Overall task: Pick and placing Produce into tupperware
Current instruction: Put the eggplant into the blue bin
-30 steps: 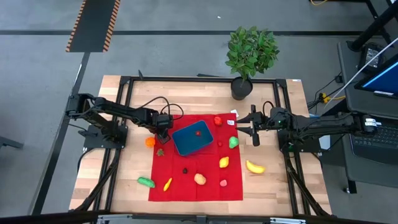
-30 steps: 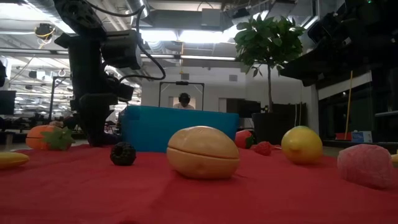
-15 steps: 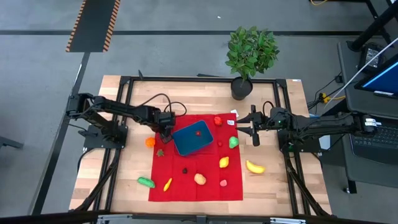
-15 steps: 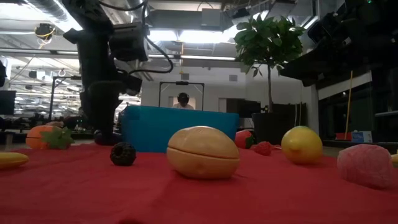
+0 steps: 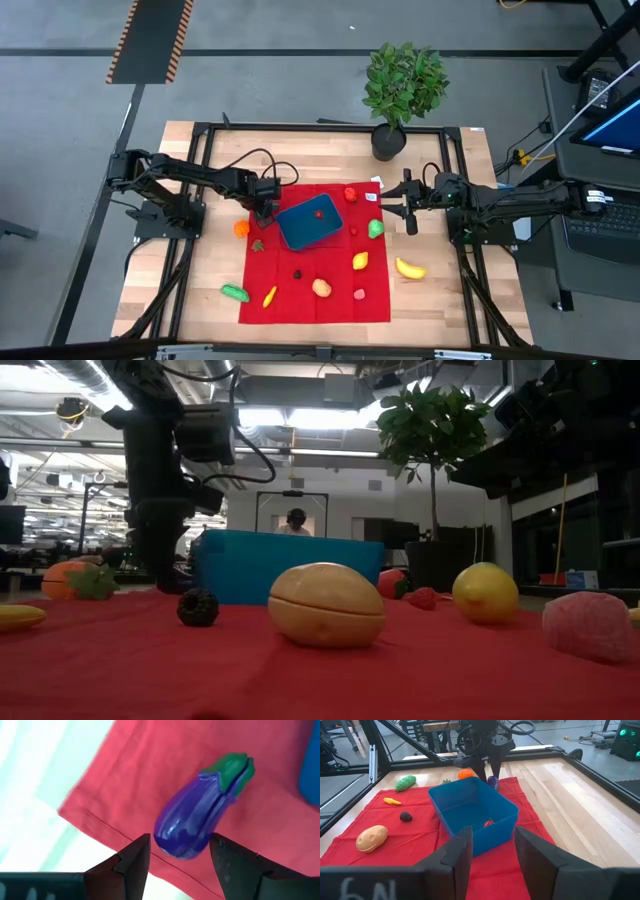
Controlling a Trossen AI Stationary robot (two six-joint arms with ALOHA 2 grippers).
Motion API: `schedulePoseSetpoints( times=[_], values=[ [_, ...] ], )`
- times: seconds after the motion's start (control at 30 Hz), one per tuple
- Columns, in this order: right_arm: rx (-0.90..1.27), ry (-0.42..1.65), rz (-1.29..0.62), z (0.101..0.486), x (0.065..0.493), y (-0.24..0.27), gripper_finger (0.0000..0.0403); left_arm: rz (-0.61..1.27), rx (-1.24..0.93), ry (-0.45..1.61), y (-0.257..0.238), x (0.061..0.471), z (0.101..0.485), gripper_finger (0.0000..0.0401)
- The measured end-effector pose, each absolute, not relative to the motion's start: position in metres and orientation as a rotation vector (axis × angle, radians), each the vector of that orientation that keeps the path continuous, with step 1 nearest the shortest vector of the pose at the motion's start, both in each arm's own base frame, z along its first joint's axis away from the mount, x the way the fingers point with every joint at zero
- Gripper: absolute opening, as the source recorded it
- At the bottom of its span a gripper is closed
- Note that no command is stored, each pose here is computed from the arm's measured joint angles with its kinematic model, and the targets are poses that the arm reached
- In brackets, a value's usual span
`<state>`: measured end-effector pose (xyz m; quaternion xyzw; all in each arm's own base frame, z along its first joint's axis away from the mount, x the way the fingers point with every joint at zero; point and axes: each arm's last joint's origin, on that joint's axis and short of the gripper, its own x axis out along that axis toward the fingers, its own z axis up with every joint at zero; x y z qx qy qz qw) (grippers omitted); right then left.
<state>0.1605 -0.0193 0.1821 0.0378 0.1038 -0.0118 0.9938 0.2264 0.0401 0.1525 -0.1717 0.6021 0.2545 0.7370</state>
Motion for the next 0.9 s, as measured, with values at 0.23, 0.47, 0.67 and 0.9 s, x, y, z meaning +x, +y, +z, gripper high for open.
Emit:
schedulePoseSetpoints(
  times=[0.23, 0.47, 0.67, 0.9],
  values=[
    [0.076, 0.208, -0.024, 0.1821, 0.1605, -0.0194, 0.0149, 0.51, -0.275, 1.318, 0.0412, 0.2285, 0.1531, 0.0196],
    [0.076, 0.208, -0.024, 0.1822, 0.1605, -0.0193, 0.0149, 0.462, -0.219, 1.321, 0.0413, 0.2296, 0.1535, 0.0195],
    [0.076, 0.208, -0.024, 0.1821, 0.1605, -0.0194, 0.0149, 0.425, -0.181, 1.302, 0.0416, 0.2322, 0.1541, 0.0195],
    [0.076, 0.208, -0.024, 0.1821, 0.1605, -0.0194, 0.0149, 0.324, -0.112, 1.285, 0.0402, 0.236, 0.155, 0.0195]
  ],
)
